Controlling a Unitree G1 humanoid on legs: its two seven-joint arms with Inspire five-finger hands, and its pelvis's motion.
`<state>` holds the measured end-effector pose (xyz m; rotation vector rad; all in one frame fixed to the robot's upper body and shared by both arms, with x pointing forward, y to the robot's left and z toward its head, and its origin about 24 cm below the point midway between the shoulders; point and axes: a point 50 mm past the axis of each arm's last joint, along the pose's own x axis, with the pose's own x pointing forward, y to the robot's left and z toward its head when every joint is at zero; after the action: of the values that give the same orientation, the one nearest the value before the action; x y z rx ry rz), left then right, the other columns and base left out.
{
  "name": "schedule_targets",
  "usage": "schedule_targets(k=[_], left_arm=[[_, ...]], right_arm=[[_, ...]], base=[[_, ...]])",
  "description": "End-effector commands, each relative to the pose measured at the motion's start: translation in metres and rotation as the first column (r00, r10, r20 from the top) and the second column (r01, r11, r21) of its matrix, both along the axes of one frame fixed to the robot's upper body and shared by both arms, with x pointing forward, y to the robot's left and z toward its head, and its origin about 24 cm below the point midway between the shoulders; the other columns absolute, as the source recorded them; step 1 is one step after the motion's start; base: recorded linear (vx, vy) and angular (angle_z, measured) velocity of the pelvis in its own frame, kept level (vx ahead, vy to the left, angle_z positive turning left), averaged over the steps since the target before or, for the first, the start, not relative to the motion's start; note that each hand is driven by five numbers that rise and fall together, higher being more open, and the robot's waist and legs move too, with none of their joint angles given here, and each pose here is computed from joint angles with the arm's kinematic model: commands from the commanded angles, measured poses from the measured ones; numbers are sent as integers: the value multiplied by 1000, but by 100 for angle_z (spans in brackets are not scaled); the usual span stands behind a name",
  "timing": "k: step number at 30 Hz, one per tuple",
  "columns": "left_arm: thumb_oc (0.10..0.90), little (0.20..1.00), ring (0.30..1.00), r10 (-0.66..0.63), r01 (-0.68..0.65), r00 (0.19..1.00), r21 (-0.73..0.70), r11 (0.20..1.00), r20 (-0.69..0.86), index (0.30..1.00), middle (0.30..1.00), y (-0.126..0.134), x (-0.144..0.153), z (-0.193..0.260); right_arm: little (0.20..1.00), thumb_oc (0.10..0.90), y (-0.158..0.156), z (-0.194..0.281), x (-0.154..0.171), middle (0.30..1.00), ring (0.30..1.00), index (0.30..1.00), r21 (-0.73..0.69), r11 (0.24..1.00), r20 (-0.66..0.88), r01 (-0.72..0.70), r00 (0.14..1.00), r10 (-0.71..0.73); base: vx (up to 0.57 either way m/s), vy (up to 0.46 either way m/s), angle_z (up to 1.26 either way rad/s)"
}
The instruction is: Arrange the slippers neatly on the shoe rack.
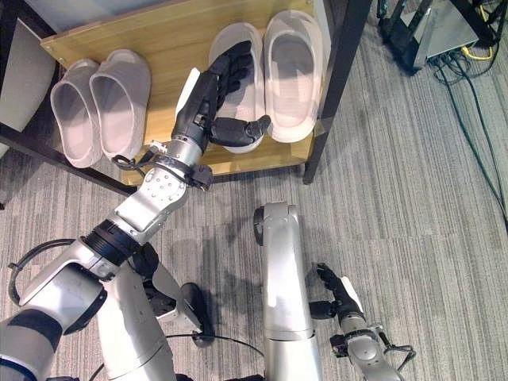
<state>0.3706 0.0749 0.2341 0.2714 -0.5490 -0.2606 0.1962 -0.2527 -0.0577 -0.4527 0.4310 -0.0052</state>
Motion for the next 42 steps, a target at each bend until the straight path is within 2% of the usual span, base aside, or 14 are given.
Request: schedule_targets(k=[1,12,26,34,40,42], left_arm=[[800,900,900,-53,68,965,-51,996,257,900,900,-22,-12,77],[800,900,900,-67,93,952,-73,993,299,900,900,-22,-17,90],[800,900,900,-127,174,940,-124,977,318,900,900,-8,-36,75],[800,900,900,-131,195,917,-136,971,378,900,900,6,-52,76],[800,900,900,-107,209,884,-180,961,454,900,900,28,-73,77],[800,900,900,-77,187,885,-199,962,459,900,900,42,-81,68]], right_arm=[[900,800,8,12,17,900,900,900,37,998,57,-45,997,43],[900,800,6,10,15,900,900,900,32,999,46,-37,998,36],[900,800,9,10,16,900,900,900,29,999,56,-27,998,25],[900,800,12,9,15,900,900,900,22,999,54,-32,998,31],[900,800,14,10,14,900,900,900,24,999,67,-26,997,25],[900,800,15,10,13,900,900,900,27,999,78,-19,997,16]], base=[[0,0,0],[0,0,0],[0,0,0],[0,0,0],[0,0,0],[0,0,0]])
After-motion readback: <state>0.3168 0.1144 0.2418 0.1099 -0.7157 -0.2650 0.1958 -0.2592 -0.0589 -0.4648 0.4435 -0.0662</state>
